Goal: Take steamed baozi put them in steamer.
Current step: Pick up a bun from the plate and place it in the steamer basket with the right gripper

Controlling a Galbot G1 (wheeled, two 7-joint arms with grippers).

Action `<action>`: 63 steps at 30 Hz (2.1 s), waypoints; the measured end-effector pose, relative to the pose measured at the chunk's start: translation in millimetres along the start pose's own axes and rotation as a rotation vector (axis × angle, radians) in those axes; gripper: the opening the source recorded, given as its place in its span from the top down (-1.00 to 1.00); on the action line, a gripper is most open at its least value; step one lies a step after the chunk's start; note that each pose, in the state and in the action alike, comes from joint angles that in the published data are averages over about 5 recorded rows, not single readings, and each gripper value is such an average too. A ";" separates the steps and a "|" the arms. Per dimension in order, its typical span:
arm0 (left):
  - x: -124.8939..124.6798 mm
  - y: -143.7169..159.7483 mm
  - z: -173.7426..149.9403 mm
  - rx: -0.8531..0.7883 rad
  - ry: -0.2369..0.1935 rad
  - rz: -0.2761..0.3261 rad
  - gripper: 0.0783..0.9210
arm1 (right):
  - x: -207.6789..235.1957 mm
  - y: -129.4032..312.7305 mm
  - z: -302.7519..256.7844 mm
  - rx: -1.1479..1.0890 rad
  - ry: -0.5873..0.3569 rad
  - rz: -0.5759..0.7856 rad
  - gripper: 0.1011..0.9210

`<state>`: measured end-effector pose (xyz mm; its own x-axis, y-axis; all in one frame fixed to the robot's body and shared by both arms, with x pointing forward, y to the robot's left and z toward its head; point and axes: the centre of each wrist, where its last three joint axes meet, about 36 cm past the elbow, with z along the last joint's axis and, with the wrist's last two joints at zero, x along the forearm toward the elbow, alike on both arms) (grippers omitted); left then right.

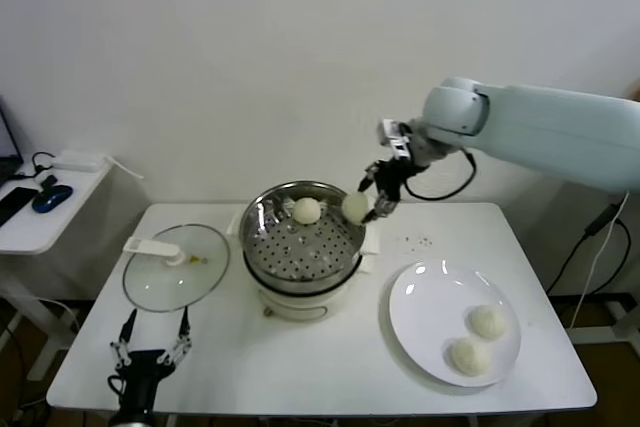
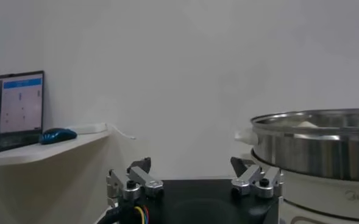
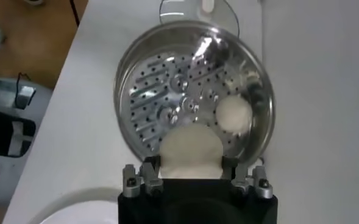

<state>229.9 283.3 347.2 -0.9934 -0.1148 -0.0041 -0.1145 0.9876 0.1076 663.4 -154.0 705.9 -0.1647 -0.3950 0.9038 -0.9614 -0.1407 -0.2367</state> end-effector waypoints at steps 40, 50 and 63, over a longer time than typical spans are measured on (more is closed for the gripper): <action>1.2 4.8 6.6 -0.010 0.017 -0.012 -0.77 | -176.0 -25.2 -87.6 0.051 -0.014 -0.062 -0.31; 0.9 4.2 7.3 -0.009 0.018 -0.012 -0.77 | -186.2 -23.6 -89.7 0.053 -0.016 -0.065 -0.31; 1.2 3.6 8.3 -0.007 0.020 -0.012 -0.77 | -181.5 -26.9 -88.3 0.052 -0.019 -0.059 -0.76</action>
<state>228.3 287.6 339.3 -0.9916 -0.1288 0.0146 -0.1263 0.9853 0.1151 699.7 1.7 579.8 -0.1033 -0.4014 0.9101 -0.9564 -0.2110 -0.2017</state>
